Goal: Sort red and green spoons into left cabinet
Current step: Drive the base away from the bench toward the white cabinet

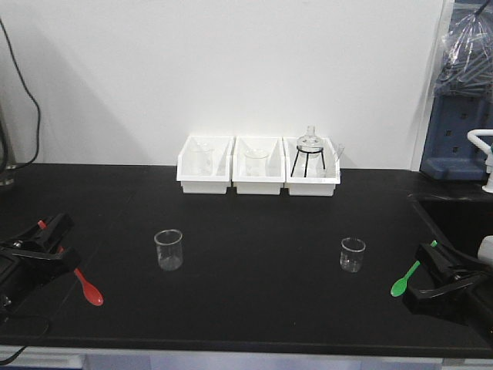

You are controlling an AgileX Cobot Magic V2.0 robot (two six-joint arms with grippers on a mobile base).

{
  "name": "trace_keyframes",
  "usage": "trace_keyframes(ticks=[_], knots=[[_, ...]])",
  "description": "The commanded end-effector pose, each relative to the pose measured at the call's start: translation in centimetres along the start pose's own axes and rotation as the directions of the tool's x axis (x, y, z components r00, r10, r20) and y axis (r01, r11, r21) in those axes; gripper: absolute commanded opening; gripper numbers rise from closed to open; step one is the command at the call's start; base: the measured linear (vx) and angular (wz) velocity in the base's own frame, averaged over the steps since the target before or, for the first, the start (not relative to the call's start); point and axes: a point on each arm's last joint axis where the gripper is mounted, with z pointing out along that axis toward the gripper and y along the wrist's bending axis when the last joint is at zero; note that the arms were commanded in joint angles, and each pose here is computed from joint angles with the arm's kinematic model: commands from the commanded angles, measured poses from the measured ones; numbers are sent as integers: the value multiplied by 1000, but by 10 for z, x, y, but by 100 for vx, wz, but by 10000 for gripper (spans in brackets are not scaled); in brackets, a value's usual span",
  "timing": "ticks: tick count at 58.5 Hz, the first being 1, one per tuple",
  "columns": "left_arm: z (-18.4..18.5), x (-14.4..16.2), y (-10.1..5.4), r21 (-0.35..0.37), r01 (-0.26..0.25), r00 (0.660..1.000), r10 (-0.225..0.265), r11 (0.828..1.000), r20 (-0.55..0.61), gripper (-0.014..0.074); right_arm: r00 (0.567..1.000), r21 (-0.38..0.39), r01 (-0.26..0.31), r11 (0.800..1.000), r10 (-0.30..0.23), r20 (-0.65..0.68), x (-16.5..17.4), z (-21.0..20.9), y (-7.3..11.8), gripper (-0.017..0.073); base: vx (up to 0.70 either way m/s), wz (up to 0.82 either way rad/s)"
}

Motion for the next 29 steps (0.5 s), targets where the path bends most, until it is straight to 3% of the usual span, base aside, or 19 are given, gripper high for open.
trace_keyframes(ticks=[1, 16, 29], knots=[[0, -23, -10, 54, -5, 992, -2, 999, 130, -3, 991, -22, 13, 1000, -10, 130, -22, -2, 3, -6, -24, 12], [0, -23, -10, 54, -5, 992, -2, 999, 130, -3, 991, -22, 13, 1000, -10, 130, -22, -2, 3, -6, -22, 19], [0, -23, -10, 54, -5, 992, -2, 999, 130, -3, 991, -22, 13, 1000, -10, 130, -22, -2, 3, -6, -16, 41]])
